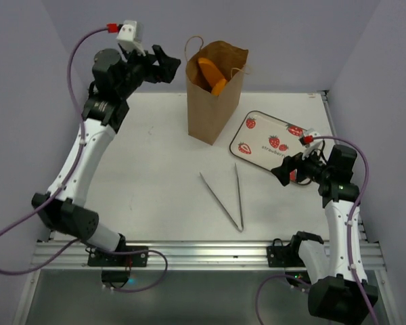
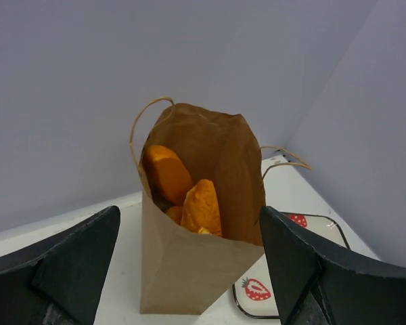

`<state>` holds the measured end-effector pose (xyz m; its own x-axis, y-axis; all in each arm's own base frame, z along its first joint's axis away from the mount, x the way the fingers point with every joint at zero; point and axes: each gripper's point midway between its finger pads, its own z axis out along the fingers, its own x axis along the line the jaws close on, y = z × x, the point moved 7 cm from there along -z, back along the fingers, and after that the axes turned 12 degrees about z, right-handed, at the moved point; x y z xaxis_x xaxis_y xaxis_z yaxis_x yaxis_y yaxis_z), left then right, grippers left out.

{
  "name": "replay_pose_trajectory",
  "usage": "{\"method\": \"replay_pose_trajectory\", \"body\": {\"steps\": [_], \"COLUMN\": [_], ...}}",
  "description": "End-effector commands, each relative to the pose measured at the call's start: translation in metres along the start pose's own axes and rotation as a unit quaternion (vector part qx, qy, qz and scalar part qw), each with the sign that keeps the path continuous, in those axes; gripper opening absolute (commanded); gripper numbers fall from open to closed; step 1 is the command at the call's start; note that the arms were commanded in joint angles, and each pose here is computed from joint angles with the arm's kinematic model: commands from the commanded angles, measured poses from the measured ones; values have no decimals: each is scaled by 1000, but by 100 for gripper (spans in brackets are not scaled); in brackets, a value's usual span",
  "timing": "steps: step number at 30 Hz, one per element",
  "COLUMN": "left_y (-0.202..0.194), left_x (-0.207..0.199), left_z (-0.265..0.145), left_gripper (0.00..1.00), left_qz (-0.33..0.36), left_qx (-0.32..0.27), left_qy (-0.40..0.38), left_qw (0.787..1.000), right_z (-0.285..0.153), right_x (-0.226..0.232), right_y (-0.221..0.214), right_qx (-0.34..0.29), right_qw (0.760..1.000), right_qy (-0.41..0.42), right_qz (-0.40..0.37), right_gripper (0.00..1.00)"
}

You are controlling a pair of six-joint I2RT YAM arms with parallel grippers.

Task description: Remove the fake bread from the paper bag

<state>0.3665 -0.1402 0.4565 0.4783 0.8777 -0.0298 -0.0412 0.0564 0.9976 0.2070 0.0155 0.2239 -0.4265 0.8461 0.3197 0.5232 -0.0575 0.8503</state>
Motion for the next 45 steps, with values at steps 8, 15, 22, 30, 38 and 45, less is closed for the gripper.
{"method": "replay_pose_trajectory", "body": {"steps": [8, 15, 22, 30, 38, 45], "left_y": [-33, -75, -93, -113, -125, -133], "left_x": [13, 19, 20, 24, 18, 18], "left_z": [110, 145, 161, 171, 180, 184], "left_gripper": [77, 64, 57, 52, 42, 26], "left_qz": [-66, -98, -104, -82, -75, -62], "left_qx": [56, 71, 77, 92, 97, 103], "left_qy": [-31, -30, -33, -14, -19, -11], "left_qw": [996, 992, 991, 992, 992, 993], "right_z": [-7, -7, -8, -7, -7, -7], "right_x": [13, 14, 14, 13, 12, 13], "right_y": [15, 15, 16, 16, 16, 16], "right_qx": [-25, -27, -28, -26, -25, -26], "right_qw": [999, 999, 999, 999, 999, 999], "right_qy": [37, 37, 35, 37, 34, 33], "right_qz": [-28, -27, -27, -24, -24, -25], "right_gripper": [99, 99, 99, 99, 99, 99]}}
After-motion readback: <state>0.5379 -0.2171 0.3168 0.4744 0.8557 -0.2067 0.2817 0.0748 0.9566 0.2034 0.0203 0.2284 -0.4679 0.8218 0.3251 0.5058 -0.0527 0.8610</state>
